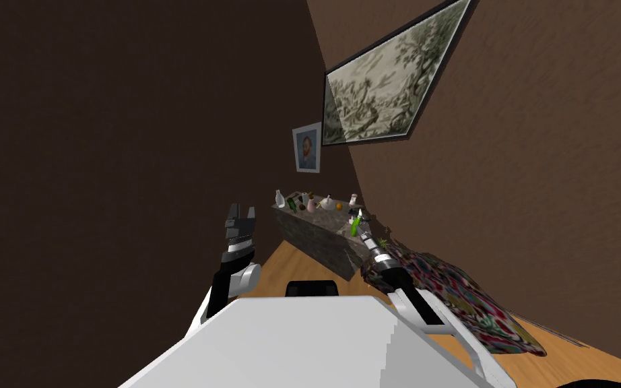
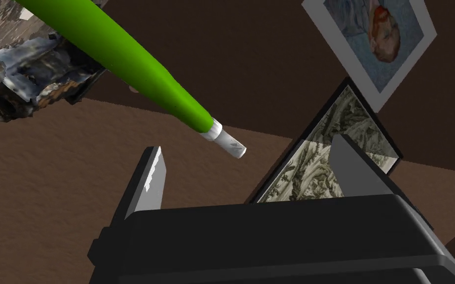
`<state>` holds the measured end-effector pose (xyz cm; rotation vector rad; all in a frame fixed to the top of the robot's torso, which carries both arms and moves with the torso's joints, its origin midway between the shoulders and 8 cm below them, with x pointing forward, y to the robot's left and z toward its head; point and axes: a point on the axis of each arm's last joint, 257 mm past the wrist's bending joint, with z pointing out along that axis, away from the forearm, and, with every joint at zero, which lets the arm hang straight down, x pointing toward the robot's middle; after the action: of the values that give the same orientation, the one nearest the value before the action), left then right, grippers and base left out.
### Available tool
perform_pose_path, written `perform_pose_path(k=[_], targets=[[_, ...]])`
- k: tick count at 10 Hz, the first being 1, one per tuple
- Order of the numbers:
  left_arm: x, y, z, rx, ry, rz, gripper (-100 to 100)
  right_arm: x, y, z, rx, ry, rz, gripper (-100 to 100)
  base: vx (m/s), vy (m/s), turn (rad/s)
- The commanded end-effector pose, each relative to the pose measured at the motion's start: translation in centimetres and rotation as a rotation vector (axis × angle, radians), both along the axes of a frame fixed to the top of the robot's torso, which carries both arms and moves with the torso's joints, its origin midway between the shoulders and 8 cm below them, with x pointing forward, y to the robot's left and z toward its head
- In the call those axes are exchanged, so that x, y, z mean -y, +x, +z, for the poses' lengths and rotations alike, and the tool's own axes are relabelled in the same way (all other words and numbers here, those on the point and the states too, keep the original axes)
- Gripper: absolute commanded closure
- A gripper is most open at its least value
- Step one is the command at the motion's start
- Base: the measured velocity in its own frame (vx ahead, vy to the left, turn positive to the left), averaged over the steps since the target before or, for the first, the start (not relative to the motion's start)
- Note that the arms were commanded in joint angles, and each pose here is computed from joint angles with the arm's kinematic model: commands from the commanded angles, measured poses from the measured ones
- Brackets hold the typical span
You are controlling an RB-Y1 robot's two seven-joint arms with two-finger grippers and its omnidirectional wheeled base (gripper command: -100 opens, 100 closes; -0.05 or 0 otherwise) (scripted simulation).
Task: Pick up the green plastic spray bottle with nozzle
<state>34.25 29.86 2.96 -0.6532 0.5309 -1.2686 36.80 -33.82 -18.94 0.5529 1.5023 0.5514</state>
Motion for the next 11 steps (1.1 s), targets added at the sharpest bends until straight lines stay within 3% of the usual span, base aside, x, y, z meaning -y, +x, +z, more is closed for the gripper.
perform_pose_path(k=[1,6,7,8,11], targets=[[0.0,0.0,0.0,0.0,0.0,0.0,0,2.0,-0.8,-1.8,-0.071,-0.095,-0.024,-100,0.132,0.063,-0.028],[0.0,0.0,0.0,0.0,0.0,0.0,0,10.9,-4.0,-4.5,-0.245,-0.379,-0.145,-100,0.136,0.151,-0.039],[0.0,0.0,0.0,0.0,0.0,0.0,0,10.9,-4.0,-4.5,-0.245,-0.379,-0.145,-100,0.1,0.129,-0.034],[0.0,0.0,0.0,0.0,0.0,0.0,0,13.3,-4.9,-4.6,-0.282,-0.445,-0.181,-100,0.122,0.123,-0.015],[0.0,0.0,0.0,0.0,0.0,0.0,0,16.7,-6.4,-4.5,-0.334,-0.535,-0.236,-100,0.108,0.121,-0.025]])
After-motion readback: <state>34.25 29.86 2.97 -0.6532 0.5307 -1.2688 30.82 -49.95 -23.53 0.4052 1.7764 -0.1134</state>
